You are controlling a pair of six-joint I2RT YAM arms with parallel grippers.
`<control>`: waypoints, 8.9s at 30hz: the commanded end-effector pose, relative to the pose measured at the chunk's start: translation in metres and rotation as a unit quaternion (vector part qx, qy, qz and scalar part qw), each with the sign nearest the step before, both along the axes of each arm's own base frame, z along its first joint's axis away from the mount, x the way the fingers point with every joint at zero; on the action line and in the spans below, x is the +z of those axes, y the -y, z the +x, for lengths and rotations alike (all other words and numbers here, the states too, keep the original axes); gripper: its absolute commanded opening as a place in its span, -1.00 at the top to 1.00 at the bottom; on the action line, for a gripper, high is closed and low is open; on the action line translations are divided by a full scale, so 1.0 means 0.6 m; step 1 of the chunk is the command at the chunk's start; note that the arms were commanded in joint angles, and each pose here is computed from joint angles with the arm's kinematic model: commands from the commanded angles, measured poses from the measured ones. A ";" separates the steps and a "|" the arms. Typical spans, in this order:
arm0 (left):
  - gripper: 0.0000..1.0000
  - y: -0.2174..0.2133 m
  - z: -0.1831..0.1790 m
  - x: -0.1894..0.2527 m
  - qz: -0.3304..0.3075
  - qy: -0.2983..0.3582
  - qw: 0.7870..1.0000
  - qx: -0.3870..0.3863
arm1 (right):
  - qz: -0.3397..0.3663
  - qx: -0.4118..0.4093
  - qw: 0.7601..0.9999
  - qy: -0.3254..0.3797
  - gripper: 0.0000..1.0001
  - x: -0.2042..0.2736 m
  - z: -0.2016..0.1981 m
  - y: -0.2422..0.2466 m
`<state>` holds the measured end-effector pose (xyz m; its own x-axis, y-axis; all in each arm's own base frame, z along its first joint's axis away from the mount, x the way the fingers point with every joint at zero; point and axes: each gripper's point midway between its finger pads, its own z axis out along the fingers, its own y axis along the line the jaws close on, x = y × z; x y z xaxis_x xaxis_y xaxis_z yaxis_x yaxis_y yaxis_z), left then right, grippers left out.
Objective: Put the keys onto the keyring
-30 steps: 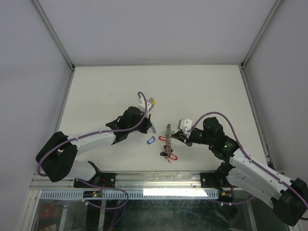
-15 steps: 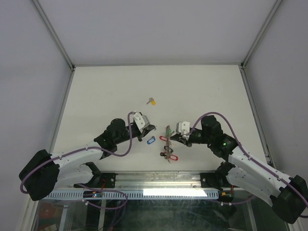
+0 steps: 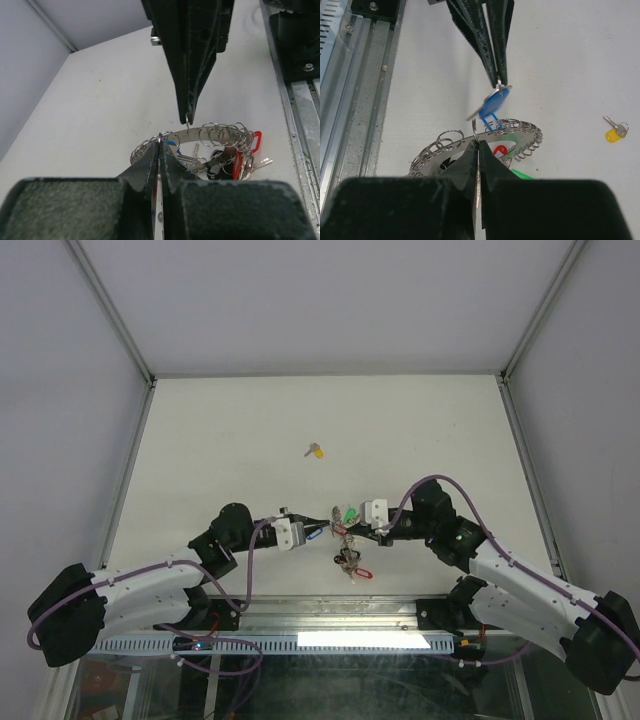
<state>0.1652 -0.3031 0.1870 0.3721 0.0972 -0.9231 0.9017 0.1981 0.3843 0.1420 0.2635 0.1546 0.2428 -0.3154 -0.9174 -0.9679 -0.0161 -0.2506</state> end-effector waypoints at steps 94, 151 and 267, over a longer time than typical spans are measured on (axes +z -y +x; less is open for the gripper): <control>1.00 0.022 0.004 0.017 0.028 0.103 0.994 0.014 | 0.144 -0.100 0.983 -0.052 1.00 0.110 0.048 -0.030; 0.75 -0.050 0.064 -0.095 0.044 -0.125 0.964 0.229 | 0.207 -0.141 0.966 -0.073 1.00 0.076 0.052 -0.007; 1.00 0.073 0.003 0.017 0.016 0.017 1.000 -0.011 | 0.035 -0.047 0.998 0.035 0.54 0.055 0.050 -0.013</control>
